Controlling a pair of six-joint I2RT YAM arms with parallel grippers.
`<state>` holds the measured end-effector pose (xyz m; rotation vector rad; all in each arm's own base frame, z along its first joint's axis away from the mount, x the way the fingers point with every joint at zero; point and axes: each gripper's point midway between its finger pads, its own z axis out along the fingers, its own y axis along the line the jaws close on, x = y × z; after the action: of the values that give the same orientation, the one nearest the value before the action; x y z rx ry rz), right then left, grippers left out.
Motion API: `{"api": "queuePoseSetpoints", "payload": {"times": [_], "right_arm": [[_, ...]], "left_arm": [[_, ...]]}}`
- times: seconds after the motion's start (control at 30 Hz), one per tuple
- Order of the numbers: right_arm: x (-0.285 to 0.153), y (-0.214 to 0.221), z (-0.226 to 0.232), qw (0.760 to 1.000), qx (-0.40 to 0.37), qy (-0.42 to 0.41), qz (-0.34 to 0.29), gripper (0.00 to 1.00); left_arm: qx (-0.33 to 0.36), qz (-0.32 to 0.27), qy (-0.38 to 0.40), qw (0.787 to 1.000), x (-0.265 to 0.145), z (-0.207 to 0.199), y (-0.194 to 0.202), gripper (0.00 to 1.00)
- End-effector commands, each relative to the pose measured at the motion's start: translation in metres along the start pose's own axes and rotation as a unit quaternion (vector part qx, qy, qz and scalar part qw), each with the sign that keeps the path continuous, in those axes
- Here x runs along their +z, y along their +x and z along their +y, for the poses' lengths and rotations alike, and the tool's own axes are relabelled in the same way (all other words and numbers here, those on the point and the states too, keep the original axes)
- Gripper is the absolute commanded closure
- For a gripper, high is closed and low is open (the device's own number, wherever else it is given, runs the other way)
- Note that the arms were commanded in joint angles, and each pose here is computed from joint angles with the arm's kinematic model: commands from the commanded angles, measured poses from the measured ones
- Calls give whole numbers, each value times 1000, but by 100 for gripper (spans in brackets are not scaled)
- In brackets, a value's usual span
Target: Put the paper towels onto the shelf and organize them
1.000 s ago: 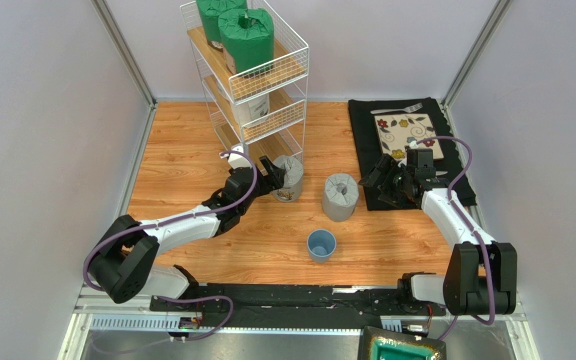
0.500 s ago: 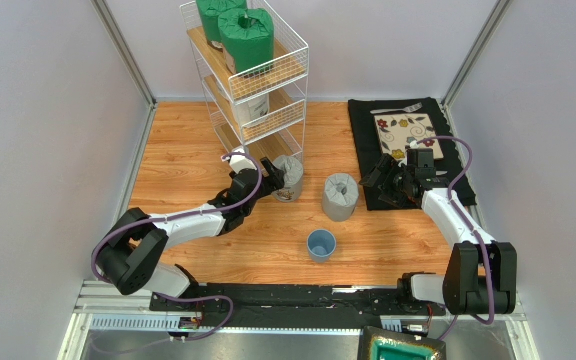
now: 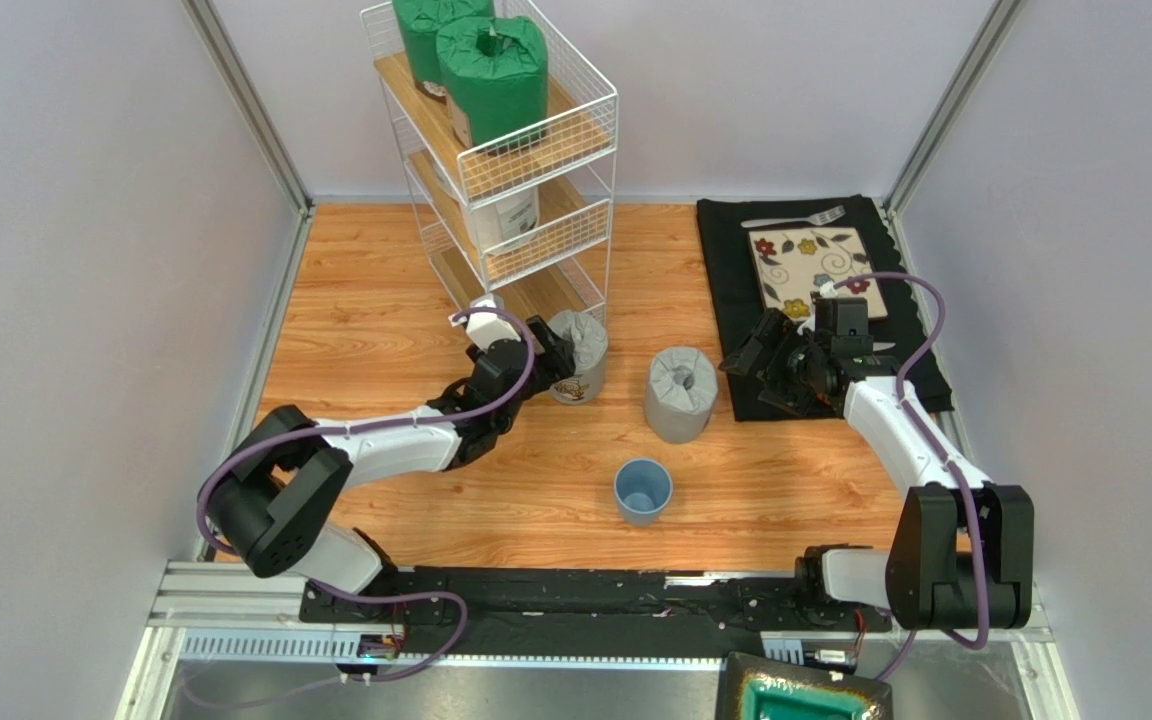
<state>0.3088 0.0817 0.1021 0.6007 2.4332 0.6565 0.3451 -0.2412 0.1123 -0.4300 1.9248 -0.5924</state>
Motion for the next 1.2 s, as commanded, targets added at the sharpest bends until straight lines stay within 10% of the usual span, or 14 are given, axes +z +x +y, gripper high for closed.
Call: {"api": "queuePoseSetpoints", "payload": {"times": [0.0,0.33,0.8,1.17], "right_arm": [[-4,-8,4,1000,-10,-5,-11,12],[-2,-6,3,1000,-9,-5,-9,12],[2,-5,4,1000,-1,-10,-4,12],[1,-4,4,1000,0,-12,-5,12]], "left_arm": [[-17,-16,15,1000,5,-18,-13,16],[-20,4,34,999,-7,-16,-5,45],[-36,43,107,993,-55,-27,-7,49],[-40,53,85,994,-57,-7,8,20]]}}
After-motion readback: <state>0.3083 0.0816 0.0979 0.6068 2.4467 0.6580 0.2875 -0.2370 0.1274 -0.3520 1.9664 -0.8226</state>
